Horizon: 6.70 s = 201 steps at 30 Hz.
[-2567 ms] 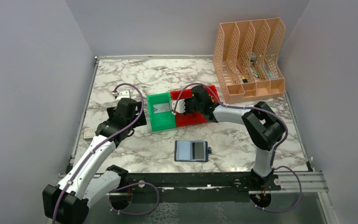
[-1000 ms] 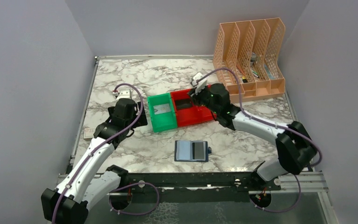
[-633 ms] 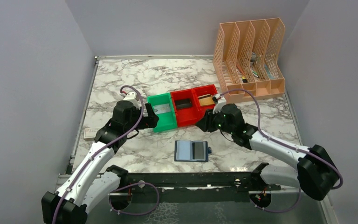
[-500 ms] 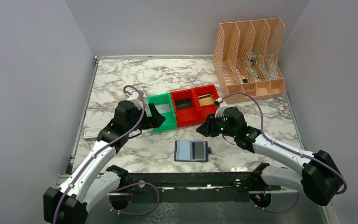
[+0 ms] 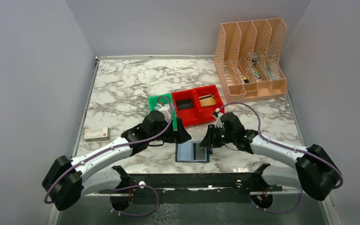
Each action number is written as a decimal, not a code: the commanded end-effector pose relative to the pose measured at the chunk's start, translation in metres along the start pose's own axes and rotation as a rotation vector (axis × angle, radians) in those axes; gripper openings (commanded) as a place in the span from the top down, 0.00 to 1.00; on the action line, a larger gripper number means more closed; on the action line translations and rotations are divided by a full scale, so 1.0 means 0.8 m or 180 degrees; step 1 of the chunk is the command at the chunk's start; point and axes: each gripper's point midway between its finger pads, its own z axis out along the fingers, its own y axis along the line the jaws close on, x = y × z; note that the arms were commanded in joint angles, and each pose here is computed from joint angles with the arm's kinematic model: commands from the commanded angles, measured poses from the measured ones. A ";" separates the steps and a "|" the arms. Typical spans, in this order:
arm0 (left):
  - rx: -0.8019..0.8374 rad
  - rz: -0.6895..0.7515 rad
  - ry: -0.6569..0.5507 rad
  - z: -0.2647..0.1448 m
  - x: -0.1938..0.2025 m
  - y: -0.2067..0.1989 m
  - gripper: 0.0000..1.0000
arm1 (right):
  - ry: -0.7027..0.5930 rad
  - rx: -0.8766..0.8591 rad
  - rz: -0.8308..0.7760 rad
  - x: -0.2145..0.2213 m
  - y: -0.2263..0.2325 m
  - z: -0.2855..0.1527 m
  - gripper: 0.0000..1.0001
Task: Take the credit cards out of the card holder
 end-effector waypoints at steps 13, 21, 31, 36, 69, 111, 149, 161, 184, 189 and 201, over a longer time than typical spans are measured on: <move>-0.0017 0.0062 0.0401 0.074 0.059 -0.032 0.43 | 0.0218 0.0595 0.0367 0.046 -0.061 0.006 0.78; -0.0212 0.0010 0.0550 0.089 0.082 -0.014 0.59 | 0.0258 0.0677 0.0397 0.053 -0.070 0.007 0.83; -0.0200 -0.0240 0.0614 0.100 0.108 0.003 0.59 | 0.0316 0.0747 0.0253 0.047 -0.073 0.010 0.86; -0.0281 -0.0334 0.0672 0.104 0.118 0.013 0.60 | 0.0352 0.0723 0.0306 0.054 -0.074 0.011 0.86; -0.0544 -0.0395 0.0336 0.081 0.092 0.028 1.00 | 0.0390 0.0802 0.0283 0.054 -0.080 0.015 0.87; -0.0445 -0.0547 0.0203 0.077 0.089 0.029 0.92 | 0.0638 0.0770 0.0506 0.076 -0.085 0.033 0.87; -0.0481 -0.0537 0.0179 0.068 0.091 0.039 0.85 | 0.0792 0.0101 0.0431 0.061 -0.036 0.058 0.84; -0.0324 -0.0612 0.0287 0.078 0.099 0.029 0.82 | 0.0779 0.0263 0.0488 0.072 -0.053 0.056 0.84; -0.0707 -0.0405 -0.0448 0.007 0.034 0.046 1.00 | -0.0664 0.0246 -0.0418 -0.065 0.003 -0.015 0.45; -0.0422 -0.0483 -0.0397 0.010 0.024 0.036 1.00 | -0.0960 0.0087 -0.0263 -0.077 0.014 -0.023 0.42; 0.0508 -0.0617 -0.0609 -0.002 -0.001 -0.002 1.00 | -0.0917 -0.0677 -0.0330 -0.070 0.067 -0.029 0.37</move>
